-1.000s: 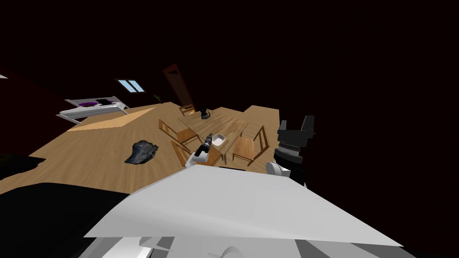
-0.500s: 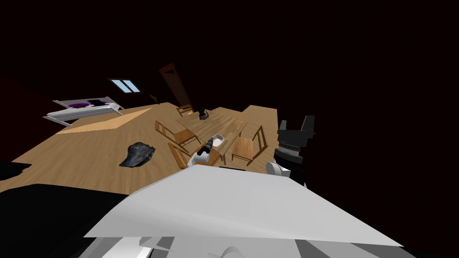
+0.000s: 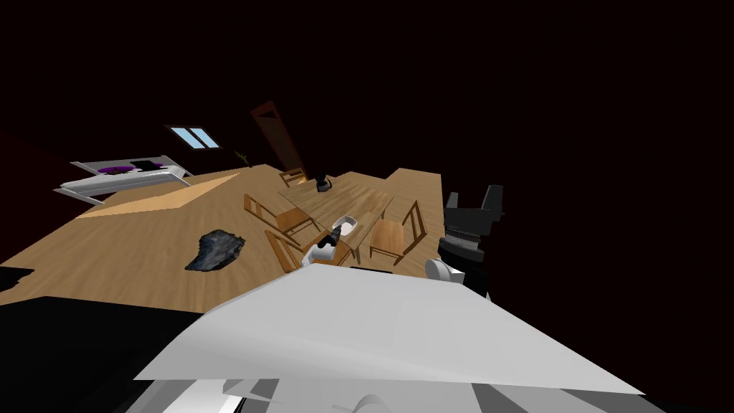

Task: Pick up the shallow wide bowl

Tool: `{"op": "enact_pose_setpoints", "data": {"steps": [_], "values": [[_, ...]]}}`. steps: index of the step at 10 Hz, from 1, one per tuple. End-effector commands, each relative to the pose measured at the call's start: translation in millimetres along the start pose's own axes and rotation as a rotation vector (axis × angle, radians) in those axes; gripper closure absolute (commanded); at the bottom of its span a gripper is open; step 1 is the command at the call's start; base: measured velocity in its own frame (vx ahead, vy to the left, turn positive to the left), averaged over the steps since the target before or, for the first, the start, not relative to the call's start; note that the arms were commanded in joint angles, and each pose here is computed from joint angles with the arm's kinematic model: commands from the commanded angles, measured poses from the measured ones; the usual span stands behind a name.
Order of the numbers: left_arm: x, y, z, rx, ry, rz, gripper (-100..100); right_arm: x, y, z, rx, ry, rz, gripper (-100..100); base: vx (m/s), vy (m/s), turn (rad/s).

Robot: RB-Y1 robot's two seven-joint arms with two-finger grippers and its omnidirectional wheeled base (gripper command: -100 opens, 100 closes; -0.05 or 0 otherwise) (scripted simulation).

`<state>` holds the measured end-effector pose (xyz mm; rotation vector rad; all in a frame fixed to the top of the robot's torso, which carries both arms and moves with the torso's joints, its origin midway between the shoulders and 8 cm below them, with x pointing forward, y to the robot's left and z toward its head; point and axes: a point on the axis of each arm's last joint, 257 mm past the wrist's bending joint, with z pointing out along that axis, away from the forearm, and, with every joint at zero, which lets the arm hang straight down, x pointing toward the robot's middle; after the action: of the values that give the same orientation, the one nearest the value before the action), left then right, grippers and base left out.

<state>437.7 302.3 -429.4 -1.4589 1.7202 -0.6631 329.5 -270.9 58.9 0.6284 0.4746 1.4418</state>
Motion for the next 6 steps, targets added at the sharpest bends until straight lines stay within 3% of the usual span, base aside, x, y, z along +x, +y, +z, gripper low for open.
{"op": "enact_pose_setpoints", "data": {"steps": [1,4,5,6], "values": [[-0.8,13.6,2.6,-0.047,0.005,0.008,-100,0.0,0.0,0.0,0.0,0.0,0.0,0,0.012,-0.007,-0.028],[-3.4,37.1,6.7,-0.121,0.01,0.026,-100,0.0,0.0,0.0,0.0,0.0,0.0,0,0.011,-0.009,-0.028],[-2.2,32.1,5.1,-0.104,0.009,0.022,-100,0.0,0.0,0.0,0.0,0.0,0.0,0,0.0,0.0,0.0],[-2.3,33.4,5.0,-0.109,0.01,0.023,0,0.0,0.0,0.0,0.0,0.0,0.0,0,0.0,0.0,0.0]]}}
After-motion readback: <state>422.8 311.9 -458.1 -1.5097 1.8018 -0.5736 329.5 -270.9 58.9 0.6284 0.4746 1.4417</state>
